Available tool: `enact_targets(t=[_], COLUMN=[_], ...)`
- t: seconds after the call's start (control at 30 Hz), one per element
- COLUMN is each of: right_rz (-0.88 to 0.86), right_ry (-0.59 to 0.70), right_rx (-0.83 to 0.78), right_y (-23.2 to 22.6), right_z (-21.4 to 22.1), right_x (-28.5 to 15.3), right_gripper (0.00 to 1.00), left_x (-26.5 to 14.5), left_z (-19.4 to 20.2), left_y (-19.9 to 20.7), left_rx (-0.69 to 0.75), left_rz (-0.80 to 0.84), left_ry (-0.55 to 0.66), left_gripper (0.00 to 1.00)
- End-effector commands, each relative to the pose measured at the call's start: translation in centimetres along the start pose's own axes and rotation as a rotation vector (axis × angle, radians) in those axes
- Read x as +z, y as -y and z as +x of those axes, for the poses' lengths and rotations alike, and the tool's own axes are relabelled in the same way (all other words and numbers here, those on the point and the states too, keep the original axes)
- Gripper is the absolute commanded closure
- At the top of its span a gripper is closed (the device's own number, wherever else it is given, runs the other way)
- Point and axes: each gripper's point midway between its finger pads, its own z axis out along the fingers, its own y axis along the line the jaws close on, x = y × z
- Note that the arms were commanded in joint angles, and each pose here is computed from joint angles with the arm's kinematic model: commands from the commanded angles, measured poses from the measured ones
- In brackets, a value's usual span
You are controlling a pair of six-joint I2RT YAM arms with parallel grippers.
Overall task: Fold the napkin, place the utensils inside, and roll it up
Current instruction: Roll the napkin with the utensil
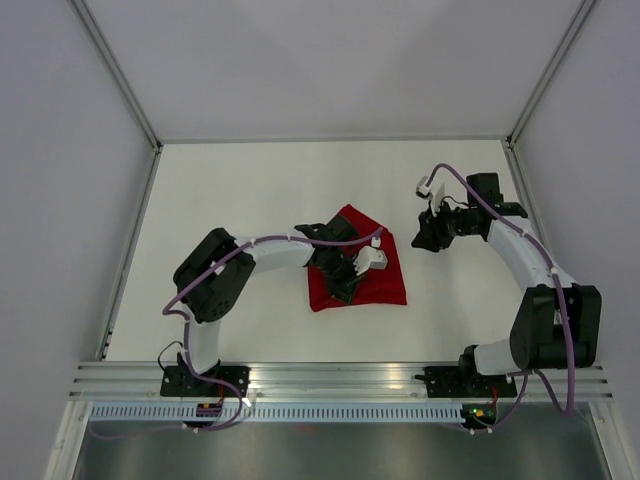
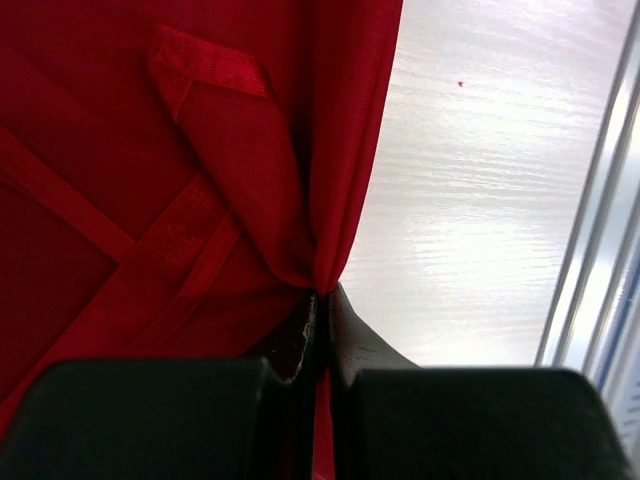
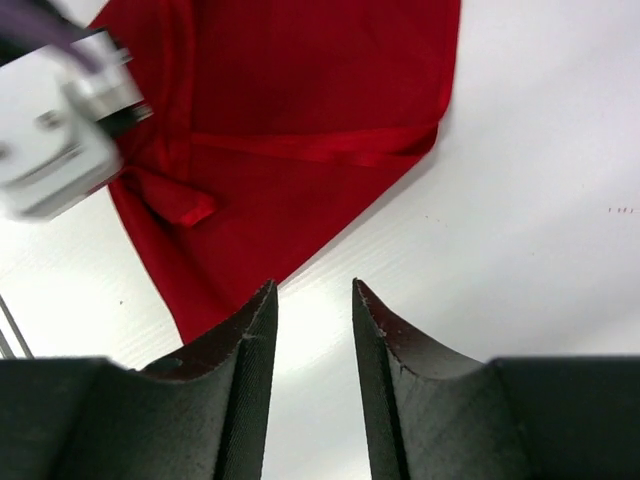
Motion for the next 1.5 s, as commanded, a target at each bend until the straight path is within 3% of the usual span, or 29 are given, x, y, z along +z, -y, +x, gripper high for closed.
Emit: enact_targets(t=[0.0, 0.5, 0.93, 1.47], right_rz=[-0.116, -0.188, -0.243, -0.272], right_ry=[0.094, -0.009, -0.144, -0.194], right_rx=[-0.205, -0.572, -0.623, -0.628], right_y=[-3.2, -12.2, -13.5, -14.0], right_z=[-1.2, 1.5, 4.2, 4.5], right_x=[-0.9, 5.6, 11.2, 12.9], right_gripper=[0.58, 0.50, 0.48, 0.41], left_x=[-0.4, 0.4, 0.4, 0.5], left_z=[-0.1, 0.8, 1.2, 1.2], left_y=[1.1, 0.2, -0.3, -0.8], left_rx=[-0.107, -0.280, -0.348, -0.358], left_rz=[0.119, 0.272, 0.311, 0.310], left_ry=[0.030, 0.050, 0.032, 0.033], left_gripper=[0.98, 0.98, 0.98, 0.98])
